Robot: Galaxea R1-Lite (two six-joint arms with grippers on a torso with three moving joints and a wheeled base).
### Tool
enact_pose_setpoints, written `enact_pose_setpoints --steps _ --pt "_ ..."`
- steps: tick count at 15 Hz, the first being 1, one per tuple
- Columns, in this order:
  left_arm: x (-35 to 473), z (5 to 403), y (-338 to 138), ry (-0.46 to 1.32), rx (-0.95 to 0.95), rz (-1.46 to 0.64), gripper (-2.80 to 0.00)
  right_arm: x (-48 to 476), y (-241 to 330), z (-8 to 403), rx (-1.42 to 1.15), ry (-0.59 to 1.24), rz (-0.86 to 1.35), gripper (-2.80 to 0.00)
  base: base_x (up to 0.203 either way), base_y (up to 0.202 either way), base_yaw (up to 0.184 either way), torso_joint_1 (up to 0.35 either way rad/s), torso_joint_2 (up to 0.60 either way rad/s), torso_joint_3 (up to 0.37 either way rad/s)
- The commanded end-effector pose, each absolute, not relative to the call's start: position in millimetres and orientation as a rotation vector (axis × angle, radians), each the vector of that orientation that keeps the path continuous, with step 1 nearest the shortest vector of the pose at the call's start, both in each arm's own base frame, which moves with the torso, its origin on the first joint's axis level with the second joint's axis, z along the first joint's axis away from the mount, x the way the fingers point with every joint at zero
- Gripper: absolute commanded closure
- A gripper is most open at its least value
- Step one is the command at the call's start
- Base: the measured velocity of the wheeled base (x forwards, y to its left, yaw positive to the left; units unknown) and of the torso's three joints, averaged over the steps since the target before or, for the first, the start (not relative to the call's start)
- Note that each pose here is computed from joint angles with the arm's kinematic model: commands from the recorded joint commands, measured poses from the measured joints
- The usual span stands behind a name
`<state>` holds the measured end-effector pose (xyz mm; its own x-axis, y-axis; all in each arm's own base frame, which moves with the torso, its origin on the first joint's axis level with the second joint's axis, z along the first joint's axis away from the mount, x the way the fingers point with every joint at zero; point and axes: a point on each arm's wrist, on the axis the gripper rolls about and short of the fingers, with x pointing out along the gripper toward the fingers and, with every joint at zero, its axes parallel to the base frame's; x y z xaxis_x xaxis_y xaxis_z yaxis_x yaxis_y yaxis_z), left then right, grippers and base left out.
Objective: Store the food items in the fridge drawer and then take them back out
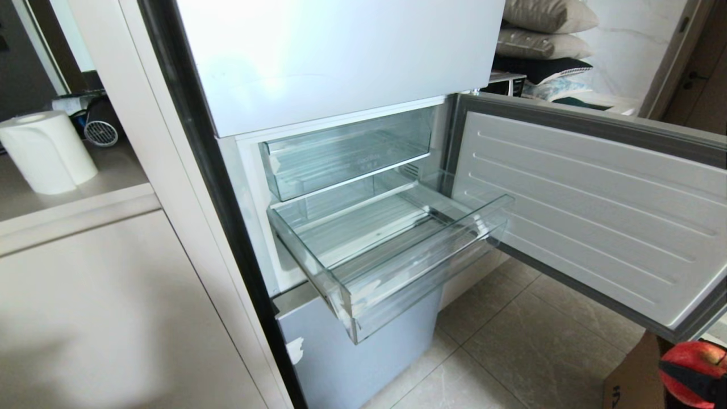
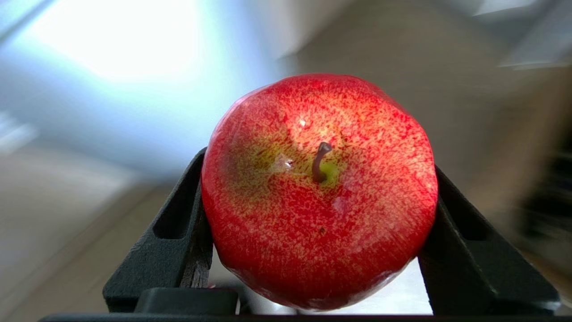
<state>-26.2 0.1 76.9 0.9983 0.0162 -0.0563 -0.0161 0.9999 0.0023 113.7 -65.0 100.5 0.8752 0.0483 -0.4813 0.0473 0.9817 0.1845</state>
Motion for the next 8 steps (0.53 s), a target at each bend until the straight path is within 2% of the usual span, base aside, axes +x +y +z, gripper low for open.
enact_pose_setpoints --steps 1,8 --pt "-26.2 77.3 0.1 0.057 0.002 0.017 0.0 111.5 -50.5 95.7 0.215 0.514 0.166 0.0 0.0 0.0 0.0 0.0 0.0 0.0" --pt "-26.2 77.0 0.1 0.058 0.002 0.017 0.0 105.5 -45.5 91.3 0.234 0.515 0.218 0.0 0.0 0.0 0.0 0.0 0.0 0.0"
